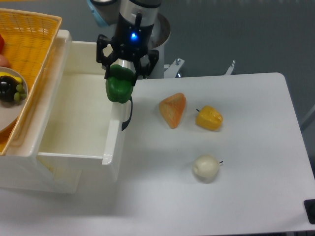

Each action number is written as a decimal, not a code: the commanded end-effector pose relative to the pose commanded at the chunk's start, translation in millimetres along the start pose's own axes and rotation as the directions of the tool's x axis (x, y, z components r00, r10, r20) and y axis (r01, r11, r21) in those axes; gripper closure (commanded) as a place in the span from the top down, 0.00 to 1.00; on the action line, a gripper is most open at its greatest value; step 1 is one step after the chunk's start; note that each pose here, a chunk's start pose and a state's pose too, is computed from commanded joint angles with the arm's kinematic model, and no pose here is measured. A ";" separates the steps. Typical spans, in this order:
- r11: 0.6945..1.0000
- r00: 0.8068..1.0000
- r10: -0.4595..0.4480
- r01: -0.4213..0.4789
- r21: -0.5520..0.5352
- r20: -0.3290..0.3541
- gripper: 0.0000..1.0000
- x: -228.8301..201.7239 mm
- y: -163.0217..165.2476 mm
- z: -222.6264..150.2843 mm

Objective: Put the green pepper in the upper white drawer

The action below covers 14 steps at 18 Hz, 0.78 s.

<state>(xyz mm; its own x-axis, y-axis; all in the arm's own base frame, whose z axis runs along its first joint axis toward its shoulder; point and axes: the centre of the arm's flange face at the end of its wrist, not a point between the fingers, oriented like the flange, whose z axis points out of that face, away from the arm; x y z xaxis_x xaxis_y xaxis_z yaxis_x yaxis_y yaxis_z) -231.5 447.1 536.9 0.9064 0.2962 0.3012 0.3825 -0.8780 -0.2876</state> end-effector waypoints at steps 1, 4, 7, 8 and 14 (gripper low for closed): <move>1.000 1.000 0.005 -0.005 -0.003 -0.002 0.46 2.9 0.0 1.2; 0.999 1.000 0.024 -0.024 -0.035 -0.020 0.57 10.2 -5.6 19.1; 0.998 0.999 0.029 -0.031 -0.053 -0.028 0.81 7.6 -8.2 29.6; 0.998 0.999 0.041 -0.042 -0.056 -0.029 1.00 10.2 -9.8 31.7; 0.997 0.998 0.051 -0.053 -0.057 -0.034 1.00 16.6 -10.4 33.1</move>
<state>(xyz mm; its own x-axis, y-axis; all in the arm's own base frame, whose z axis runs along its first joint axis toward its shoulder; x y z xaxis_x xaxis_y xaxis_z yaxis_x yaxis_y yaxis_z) -214.5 473.6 514.8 0.9182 0.2383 0.3165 0.3233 -0.9125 -0.2506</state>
